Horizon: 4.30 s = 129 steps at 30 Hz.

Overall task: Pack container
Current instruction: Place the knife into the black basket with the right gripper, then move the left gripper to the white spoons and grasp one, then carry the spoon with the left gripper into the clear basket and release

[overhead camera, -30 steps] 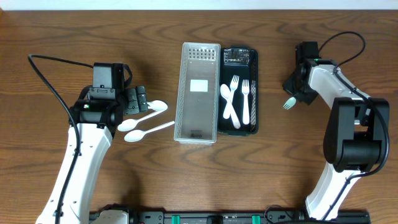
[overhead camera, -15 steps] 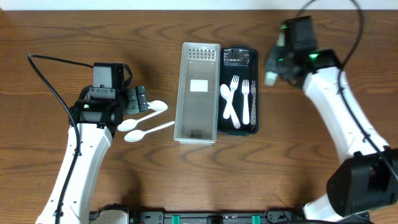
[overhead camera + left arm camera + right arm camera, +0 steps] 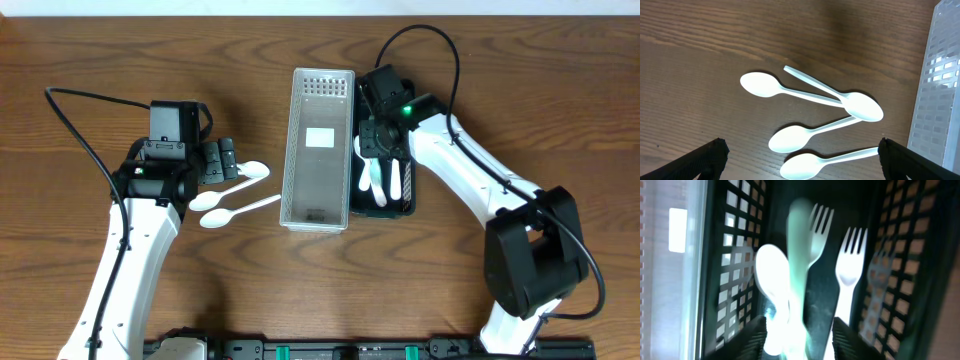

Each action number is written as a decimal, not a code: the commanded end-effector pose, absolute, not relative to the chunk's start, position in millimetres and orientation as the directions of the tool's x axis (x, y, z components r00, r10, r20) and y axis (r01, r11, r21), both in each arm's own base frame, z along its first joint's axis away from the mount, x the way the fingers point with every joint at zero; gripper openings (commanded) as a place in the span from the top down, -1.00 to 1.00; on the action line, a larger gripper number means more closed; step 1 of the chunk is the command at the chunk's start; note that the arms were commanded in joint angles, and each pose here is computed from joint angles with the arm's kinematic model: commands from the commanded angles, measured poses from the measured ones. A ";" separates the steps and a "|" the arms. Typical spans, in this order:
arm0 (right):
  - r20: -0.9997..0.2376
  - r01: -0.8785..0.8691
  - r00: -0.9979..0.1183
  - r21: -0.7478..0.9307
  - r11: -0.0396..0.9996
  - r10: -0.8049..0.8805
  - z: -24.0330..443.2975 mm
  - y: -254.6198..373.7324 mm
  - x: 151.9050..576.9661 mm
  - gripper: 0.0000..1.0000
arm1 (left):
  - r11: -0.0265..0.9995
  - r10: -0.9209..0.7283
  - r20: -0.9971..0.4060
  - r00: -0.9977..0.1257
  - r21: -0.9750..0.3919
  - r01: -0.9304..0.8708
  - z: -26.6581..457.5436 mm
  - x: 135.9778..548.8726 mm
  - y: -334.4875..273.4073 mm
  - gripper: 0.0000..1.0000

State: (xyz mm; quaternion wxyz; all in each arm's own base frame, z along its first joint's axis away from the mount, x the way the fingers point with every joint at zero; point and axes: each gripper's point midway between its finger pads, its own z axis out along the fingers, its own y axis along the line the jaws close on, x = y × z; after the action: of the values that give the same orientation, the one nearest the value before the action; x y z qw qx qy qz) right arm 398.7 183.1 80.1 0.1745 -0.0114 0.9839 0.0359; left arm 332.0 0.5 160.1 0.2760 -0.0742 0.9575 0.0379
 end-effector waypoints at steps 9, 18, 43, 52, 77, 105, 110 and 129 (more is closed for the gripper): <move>-0.645 0.200 -0.724 0.143 0.969 0.244 236.5 58.6 430.8 -0.38 | 0.988 -0.110 -0.543 -0.833 0.033 -0.152 165.6 335.5 1.2 -0.96; -0.524 0.496 -0.717 0.081 0.865 0.460 215.4 -67.4 390.9 -0.69 | 0.982 -0.186 -0.523 -0.832 -0.061 -0.181 163.4 333.6 -10.1 -0.96; -0.415 0.571 -0.720 0.103 0.815 0.557 186.4 -98.1 378.6 -0.99 | 0.964 0.247 -0.222 -0.943 -0.042 0.263 106.6 283.8 -48.1 -0.97; -0.415 0.571 -0.720 0.103 0.815 0.556 186.4 -98.1 378.6 -0.98 | 0.829 0.559 -0.056 -0.827 0.024 0.558 60.1 282.7 -49.8 -0.87; -0.436 0.571 -0.710 0.106 0.814 0.554 188.9 -100.4 383.2 -0.99 | 0.766 0.641 0.126 -0.757 -0.043 0.641 -14.6 279.2 -44.4 0.06; -0.435 0.570 -0.710 0.106 0.814 0.554 188.9 -100.3 383.1 -0.98 | 0.885 0.465 -0.146 -0.873 0.079 0.458 129.3 298.8 -60.0 0.88; -0.435 0.570 -0.710 0.106 0.814 0.554 188.9 -100.3 383.1 -0.99 | 0.926 0.348 -0.320 -0.881 -0.028 0.376 162.9 305.8 -95.3 0.88; -0.435 0.571 -0.710 0.106 0.814 0.554 188.9 -100.3 383.1 -0.98 | 0.928 0.188 -0.483 -0.855 -0.198 0.316 130.0 370.7 -209.5 0.88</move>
State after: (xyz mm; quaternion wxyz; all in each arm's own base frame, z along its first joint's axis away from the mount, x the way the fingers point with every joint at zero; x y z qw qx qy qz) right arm 383.8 -96.2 191.6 0.2325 0.3016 0.9245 -0.0148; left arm 363.9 -206.1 159.9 0.2683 0.1541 0.9406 -0.1398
